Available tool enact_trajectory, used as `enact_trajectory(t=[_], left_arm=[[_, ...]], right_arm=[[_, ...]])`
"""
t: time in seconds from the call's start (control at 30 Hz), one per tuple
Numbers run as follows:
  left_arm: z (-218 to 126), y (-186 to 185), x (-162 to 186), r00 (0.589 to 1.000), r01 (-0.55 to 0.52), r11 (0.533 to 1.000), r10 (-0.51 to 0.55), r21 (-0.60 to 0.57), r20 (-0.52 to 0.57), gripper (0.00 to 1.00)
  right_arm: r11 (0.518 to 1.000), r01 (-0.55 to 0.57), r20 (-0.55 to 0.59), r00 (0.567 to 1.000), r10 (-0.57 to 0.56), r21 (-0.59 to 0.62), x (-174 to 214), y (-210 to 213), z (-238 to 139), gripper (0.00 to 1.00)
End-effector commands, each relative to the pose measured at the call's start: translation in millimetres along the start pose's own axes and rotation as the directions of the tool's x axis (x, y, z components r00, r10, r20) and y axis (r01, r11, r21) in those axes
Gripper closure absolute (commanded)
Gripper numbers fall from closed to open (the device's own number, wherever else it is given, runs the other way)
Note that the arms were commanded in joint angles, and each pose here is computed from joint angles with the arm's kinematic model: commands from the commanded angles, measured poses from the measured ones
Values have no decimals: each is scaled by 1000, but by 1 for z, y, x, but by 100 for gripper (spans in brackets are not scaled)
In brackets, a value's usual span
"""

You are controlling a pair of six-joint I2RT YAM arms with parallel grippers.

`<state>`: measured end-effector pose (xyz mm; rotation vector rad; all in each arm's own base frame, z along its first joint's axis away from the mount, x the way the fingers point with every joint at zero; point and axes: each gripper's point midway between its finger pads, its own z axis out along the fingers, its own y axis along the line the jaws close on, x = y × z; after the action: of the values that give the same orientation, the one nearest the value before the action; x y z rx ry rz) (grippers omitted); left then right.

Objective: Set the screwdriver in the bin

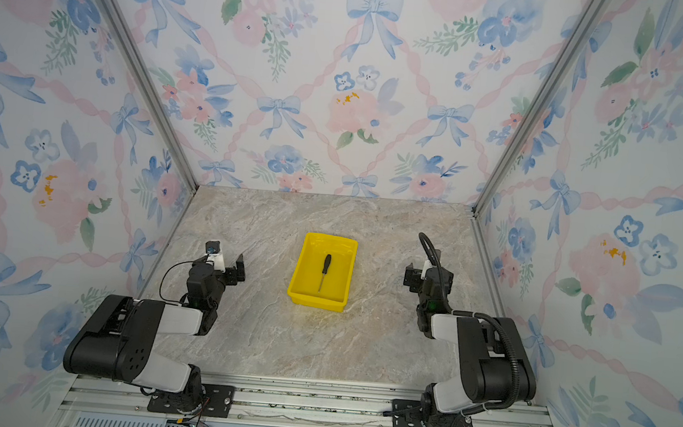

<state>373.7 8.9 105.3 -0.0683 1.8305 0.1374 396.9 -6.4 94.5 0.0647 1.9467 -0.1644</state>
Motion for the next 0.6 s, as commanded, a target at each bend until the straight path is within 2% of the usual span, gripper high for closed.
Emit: enact_trajectory(t=[0.0, 0.57], left_arm=[[2, -2, -10, 999, -12, 1000, 12, 16, 46, 2], [2, -3, -2, 998, -17, 1000, 16, 25, 60, 3]], right_arm=[[1000, -24, 37, 999, 24, -3, -5, -2, 0, 3], [1000, -22, 36, 999, 22, -10, -4, 0, 1, 3]])
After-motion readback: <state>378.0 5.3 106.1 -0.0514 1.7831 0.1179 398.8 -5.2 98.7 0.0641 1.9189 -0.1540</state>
